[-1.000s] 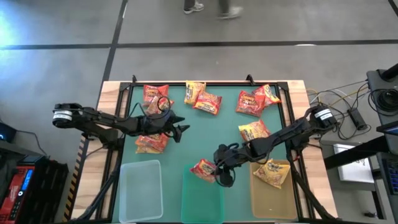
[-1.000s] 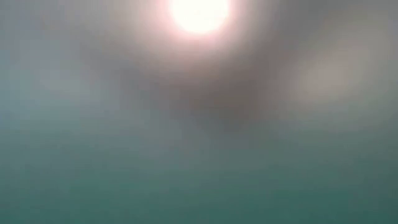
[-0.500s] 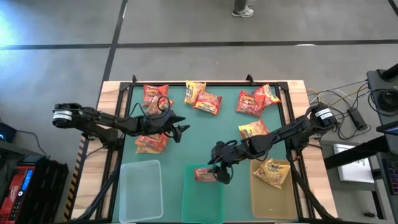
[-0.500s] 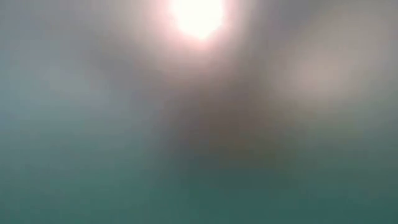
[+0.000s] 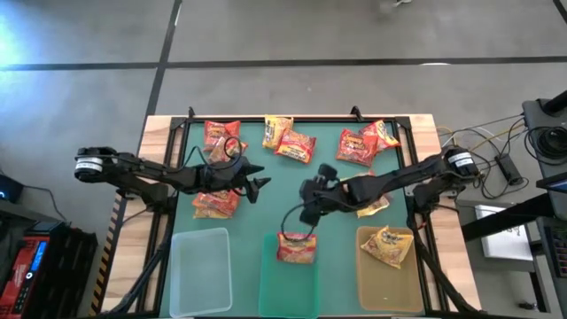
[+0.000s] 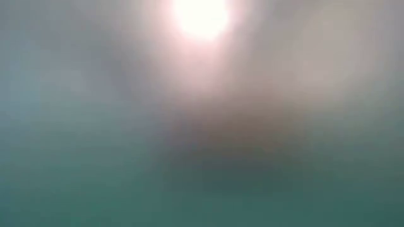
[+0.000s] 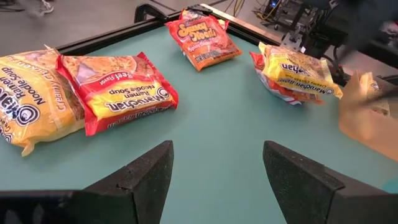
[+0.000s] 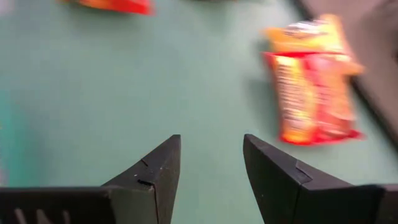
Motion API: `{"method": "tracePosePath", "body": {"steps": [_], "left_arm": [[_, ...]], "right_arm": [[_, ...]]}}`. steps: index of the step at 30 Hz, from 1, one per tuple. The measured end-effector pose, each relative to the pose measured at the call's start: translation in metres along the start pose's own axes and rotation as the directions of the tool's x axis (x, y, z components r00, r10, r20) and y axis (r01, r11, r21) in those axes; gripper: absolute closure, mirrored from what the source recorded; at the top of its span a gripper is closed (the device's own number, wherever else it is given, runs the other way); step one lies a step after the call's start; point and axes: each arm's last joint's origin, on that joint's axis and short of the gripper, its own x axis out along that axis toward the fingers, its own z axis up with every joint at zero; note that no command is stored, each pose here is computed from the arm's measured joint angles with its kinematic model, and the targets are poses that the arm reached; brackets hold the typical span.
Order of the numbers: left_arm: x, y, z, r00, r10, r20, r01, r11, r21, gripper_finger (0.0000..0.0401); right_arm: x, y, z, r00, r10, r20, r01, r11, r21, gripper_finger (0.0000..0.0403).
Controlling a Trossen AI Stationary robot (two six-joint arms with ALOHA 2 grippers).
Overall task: Sort Maruchan noodles
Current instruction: Put the red noodle pack into the green bin
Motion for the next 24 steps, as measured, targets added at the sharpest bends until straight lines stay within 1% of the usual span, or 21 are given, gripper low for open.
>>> {"method": "tracePosePath", "body": {"steps": [2, 5, 9, 10, 14, 16, 19, 21, 24], "left_arm": [[0.000, 0.001, -0.002, 1.000, 0.004, -0.009, -0.004, 1.000, 0.000, 0.0168], [-0.001, 0.002, -0.004, 1.000, 0.007, -0.015, -0.007, 1.000, -0.014, 0.0168], [0.004, 0.002, -0.008, 1.000, 0.011, -0.025, -0.012, 1.000, -0.025, 0.0168], [0.006, 0.002, -0.009, 1.000, 0.012, -0.028, -0.013, 1.000, -0.027, 0.0168], [0.021, 0.000, -0.014, 0.998, 0.025, -0.057, -0.027, 0.999, -0.024, 0.0168], [0.031, -0.002, -0.016, 0.996, 0.036, -0.077, -0.038, 0.999, -0.018, 0.0168], [0.046, -0.008, -0.013, 0.996, 0.039, -0.084, -0.039, 0.999, 0.006, 0.0168], [0.055, -0.013, -0.008, 0.997, 0.032, -0.076, -0.029, 0.999, 0.037, 0.0168], [0.064, -0.020, -0.002, 0.996, -0.006, -0.093, 0.014, 0.996, 0.093, 0.0168]], "right_arm": [[0.004, -0.006, -0.001, 0.999, -0.047, -0.001, 0.047, 0.999, 0.006, 0.0241], [0.011, -0.013, -0.002, 0.997, -0.074, -0.008, 0.074, 0.997, 0.015, 0.0241], [0.021, -0.025, -0.007, 0.989, -0.142, -0.027, 0.141, 0.989, -0.036, 0.0244], [0.024, -0.029, -0.009, 0.987, -0.154, -0.034, 0.153, 0.988, -0.034, 0.0245], [0.040, -0.047, -0.013, 0.981, -0.192, -0.039, 0.192, 0.981, 0.002, 0.0249], [0.050, -0.057, -0.017, 0.977, -0.210, -0.030, 0.211, 0.977, 0.040, 0.0251], [0.063, -0.073, -0.023, 0.979, -0.203, -0.024, 0.205, 0.974, 0.095, 0.0255], [0.070, -0.081, -0.026, 0.985, -0.171, -0.015, 0.171, 0.976, 0.135, 0.0258], [0.078, -0.091, -0.028, 0.991, -0.132, 0.016, 0.127, 0.974, 0.187, 0.0262]]}}
